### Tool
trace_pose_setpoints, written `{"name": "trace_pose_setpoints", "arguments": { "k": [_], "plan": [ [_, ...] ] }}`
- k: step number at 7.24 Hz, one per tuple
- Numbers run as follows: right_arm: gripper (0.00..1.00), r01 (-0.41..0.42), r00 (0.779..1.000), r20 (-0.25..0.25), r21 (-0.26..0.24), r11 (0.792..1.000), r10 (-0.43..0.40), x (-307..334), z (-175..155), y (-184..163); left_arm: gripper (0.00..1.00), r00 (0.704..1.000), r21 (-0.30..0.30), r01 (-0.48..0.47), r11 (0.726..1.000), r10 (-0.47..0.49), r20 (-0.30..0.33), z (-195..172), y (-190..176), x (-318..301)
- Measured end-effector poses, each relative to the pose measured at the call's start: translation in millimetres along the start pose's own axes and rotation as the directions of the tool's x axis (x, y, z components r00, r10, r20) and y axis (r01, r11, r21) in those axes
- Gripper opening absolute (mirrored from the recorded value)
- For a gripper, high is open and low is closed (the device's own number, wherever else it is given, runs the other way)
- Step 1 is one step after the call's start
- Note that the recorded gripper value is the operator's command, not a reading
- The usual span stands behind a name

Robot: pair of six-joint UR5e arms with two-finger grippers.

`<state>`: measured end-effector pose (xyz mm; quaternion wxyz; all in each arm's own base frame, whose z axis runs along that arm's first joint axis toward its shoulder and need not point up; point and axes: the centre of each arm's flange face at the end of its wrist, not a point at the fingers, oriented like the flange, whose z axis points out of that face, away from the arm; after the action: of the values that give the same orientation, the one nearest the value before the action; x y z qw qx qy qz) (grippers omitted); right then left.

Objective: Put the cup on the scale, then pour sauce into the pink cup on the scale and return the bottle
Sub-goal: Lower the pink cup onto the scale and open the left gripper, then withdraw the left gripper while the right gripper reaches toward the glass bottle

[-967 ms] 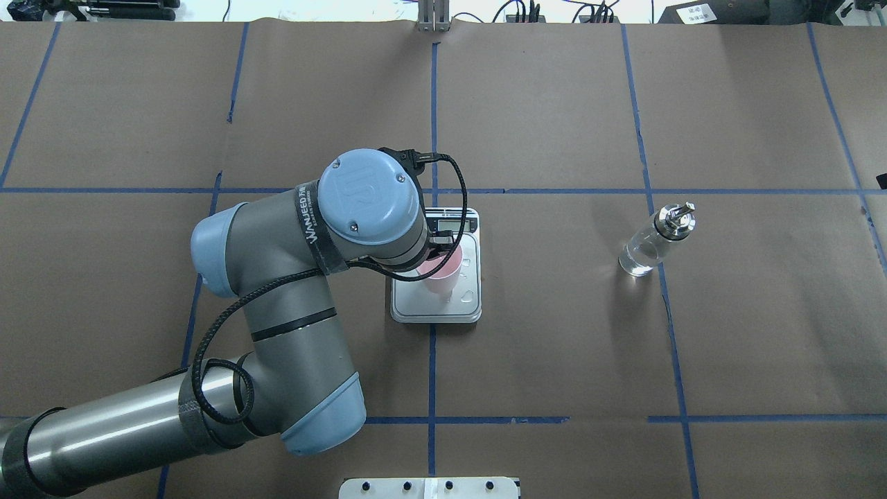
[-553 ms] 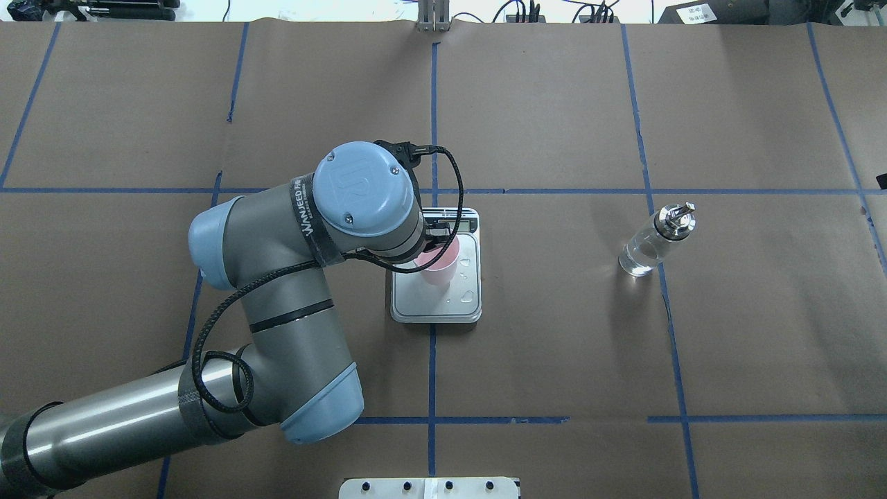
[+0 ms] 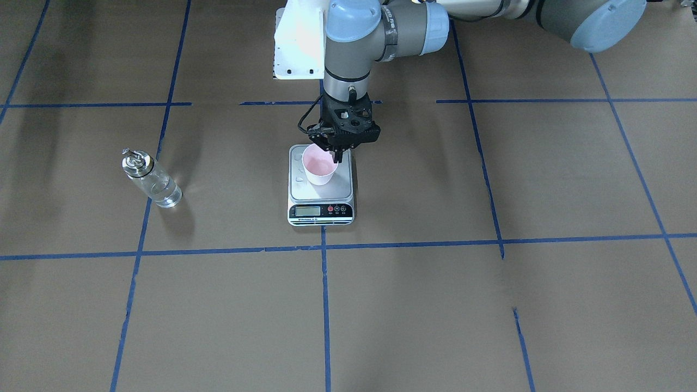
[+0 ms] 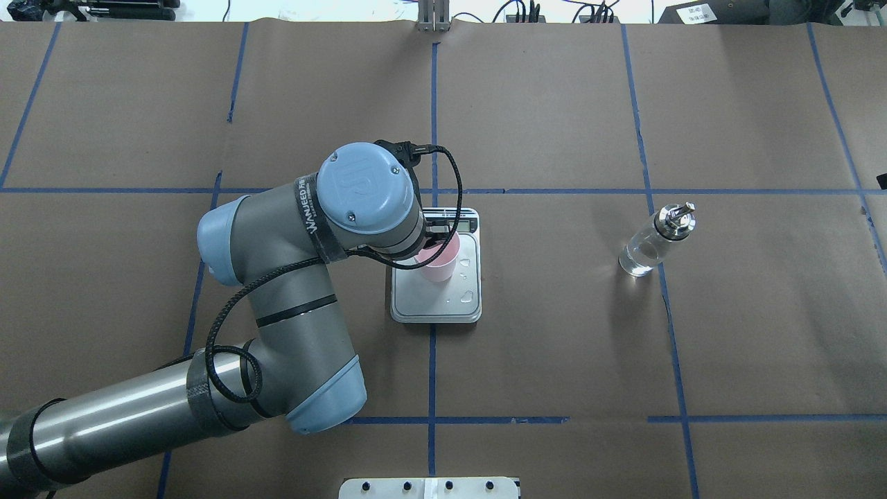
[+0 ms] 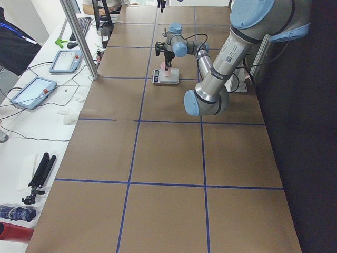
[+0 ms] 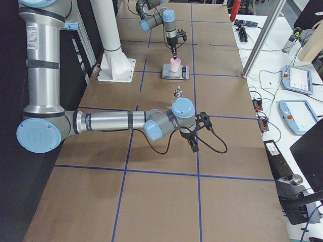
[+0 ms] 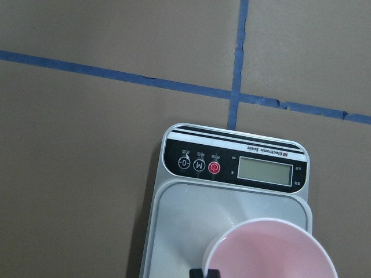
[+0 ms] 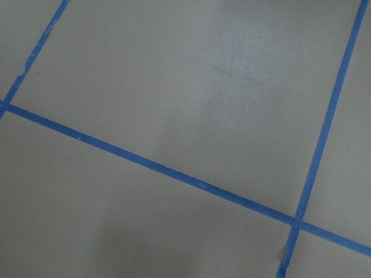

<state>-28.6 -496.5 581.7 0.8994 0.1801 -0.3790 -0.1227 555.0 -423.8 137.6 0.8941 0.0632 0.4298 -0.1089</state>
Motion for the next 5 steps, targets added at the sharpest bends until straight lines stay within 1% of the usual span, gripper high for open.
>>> {"name": "trace_pose_setpoints", "arguments": {
  "k": [1,2,4,5],
  "plan": [
    [1.0,0.0,1.0,0.0,0.0,1.0,0.0,0.0,0.0,0.0,0.79,1.0,0.0,-0.009,1.0,0.009,0.0,0.1,0.0,-0.2],
    [1.0,0.0,1.0,0.0,0.0,1.0,0.0,0.0,0.0,0.0,1.0,1.0,0.0,-0.028,1.0,0.028,-0.001,-0.3,0.1,-0.3],
    [1.0,0.0,1.0,0.003,0.002,1.0,0.0,-0.9,-1.0,-0.4,1.0,0.996,0.007,-0.086,0.996,0.086,-0.012,-11.4,-3.4,-4.1],
    [1.0,0.004,1.0,0.015,0.006,1.0,-0.004,-4.2,-3.4,-2.2,1.0,0.99,0.022,-0.14,0.99,0.141,-0.026,-28.7,-9.4,-20.5]
  ]
}}
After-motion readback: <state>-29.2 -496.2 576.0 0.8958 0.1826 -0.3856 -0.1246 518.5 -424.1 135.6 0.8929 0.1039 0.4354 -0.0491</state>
